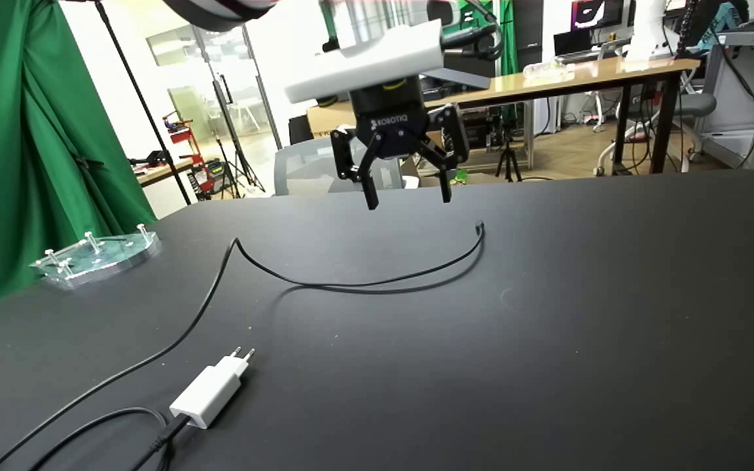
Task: Spread the charger cable
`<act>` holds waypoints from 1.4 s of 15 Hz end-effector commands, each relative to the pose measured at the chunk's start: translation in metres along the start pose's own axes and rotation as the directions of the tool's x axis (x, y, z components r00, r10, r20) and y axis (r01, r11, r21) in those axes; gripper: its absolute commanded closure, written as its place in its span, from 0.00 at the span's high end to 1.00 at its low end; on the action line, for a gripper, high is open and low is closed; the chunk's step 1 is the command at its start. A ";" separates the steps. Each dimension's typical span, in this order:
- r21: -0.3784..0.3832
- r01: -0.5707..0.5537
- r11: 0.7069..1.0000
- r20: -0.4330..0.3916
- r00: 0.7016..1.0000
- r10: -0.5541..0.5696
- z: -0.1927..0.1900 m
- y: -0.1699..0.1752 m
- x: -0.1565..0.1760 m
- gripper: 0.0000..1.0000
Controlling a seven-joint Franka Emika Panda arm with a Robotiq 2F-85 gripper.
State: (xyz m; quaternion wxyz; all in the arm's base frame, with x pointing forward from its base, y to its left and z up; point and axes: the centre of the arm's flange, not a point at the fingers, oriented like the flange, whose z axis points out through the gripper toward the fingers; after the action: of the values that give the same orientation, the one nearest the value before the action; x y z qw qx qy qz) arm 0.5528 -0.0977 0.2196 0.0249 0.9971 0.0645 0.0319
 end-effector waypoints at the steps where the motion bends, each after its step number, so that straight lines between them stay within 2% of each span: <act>1: -0.042 -0.189 0.981 -0.024 0.982 0.188 0.032 0.024 0.039 1.00; 5: -0.074 -0.368 0.927 -0.033 0.930 0.367 0.064 0.048 0.062 1.00; 9: -0.112 -0.530 0.840 -0.053 0.848 0.528 0.083 0.056 0.083 1.00; 13: -0.152 -0.668 0.728 -0.088 0.743 0.663 0.092 0.053 0.100 1.00; 18: -0.219 -0.794 0.566 -0.092 0.595 0.799 0.092 0.042 0.100 1.00; 20: -0.252 -0.795 0.552 -0.074 0.584 0.808 0.092 0.037 0.095 1.00; 21: -0.266 -0.787 0.557 -0.055 0.589 0.806 0.092 0.036 0.092 1.00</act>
State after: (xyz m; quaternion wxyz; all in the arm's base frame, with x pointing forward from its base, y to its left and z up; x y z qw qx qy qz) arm 0.6530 -0.1295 0.1307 0.1245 0.9174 -0.3767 0.0320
